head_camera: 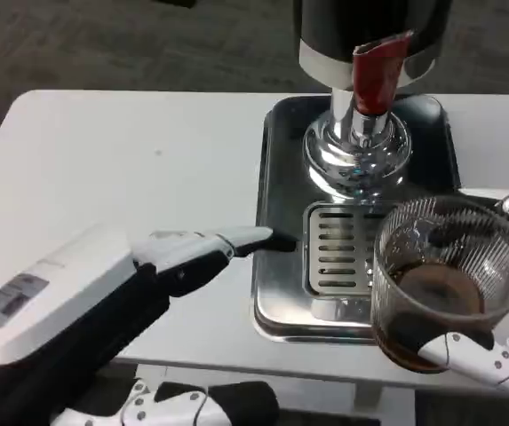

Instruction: Grasp the cup under the faucet to collect the drink, then remove the cup.

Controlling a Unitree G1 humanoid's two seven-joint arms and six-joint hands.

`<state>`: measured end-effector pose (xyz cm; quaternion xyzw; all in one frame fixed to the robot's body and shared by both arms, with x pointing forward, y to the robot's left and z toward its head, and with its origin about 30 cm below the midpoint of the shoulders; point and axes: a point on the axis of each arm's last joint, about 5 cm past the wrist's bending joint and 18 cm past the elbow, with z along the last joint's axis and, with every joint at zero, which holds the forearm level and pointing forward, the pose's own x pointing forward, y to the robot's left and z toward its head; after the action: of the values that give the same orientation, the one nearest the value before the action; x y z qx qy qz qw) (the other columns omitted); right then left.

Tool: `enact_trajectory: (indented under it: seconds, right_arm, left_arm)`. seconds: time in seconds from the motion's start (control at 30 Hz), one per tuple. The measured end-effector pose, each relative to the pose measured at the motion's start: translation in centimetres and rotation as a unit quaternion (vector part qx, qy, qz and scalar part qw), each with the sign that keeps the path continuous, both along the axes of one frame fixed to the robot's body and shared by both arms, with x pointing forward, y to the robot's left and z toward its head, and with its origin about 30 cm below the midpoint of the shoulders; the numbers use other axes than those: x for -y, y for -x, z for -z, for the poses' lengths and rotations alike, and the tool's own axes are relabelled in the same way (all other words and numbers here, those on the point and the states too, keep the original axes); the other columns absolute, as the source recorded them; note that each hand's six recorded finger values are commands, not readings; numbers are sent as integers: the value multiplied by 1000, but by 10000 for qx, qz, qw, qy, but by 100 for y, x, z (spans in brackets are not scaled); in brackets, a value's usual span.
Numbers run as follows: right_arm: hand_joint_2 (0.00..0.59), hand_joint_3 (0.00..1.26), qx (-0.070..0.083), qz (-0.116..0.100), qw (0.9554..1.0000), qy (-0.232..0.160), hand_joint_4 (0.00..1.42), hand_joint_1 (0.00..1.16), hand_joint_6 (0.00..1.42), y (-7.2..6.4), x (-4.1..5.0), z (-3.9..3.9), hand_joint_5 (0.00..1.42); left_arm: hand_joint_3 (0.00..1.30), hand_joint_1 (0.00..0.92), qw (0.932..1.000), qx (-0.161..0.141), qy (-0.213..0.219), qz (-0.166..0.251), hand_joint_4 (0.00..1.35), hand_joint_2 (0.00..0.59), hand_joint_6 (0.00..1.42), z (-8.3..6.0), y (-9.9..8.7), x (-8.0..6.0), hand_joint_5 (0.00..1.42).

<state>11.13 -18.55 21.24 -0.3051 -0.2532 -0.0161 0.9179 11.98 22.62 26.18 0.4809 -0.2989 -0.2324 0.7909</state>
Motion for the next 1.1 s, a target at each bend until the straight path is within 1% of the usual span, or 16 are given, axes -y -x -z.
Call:
enact_trajectory:
  seconds: [0.17,0.37,0.5,0.67,0.8,0.9,1.0,1.1]
  right_arm:
    - [162,1016,-17,16,10000,26,1216,927,1424,3,17,-4,1424]
    - [162,1023,34,-41,10000,38,1216,927,1424,-13,9,-19,1424]
    - [162,1025,52,-135,9999,29,1216,927,1424,-26,-18,-22,1424]
    - [169,1025,101,-266,9996,33,1224,923,1424,-49,-60,-32,1424]
    - [170,1025,145,-392,9991,94,1229,922,1424,-76,-106,-42,1424]
    - [174,1025,100,-502,9986,150,1231,920,1424,-95,-145,-30,1424]
    - [176,1025,83,-519,9983,254,1230,920,1424,-107,-174,-21,1424]
    - [178,1025,-24,-539,9979,368,1230,920,1424,-139,-203,15,1424]
  left_arm:
    - [192,0,9999,4,-37,-98,138,96,199,-16,29,-35,175]
    - [192,0,9999,33,-37,-98,130,96,194,-24,26,-34,172]
    - [185,0,9999,82,-63,-101,118,92,192,-39,40,-30,153]
    - [176,0,9996,146,-197,-151,88,87,179,-76,78,-42,127]
    - [165,0,9992,86,-333,-217,65,81,150,-88,109,-63,99]
    - [152,0,9985,-10,-500,-229,44,81,130,-98,137,-67,80]
    - [143,0,9981,18,-560,-261,32,81,118,-111,149,-66,66]
    - [141,0,9975,86,-628,-304,29,81,113,-136,166,-69,62]
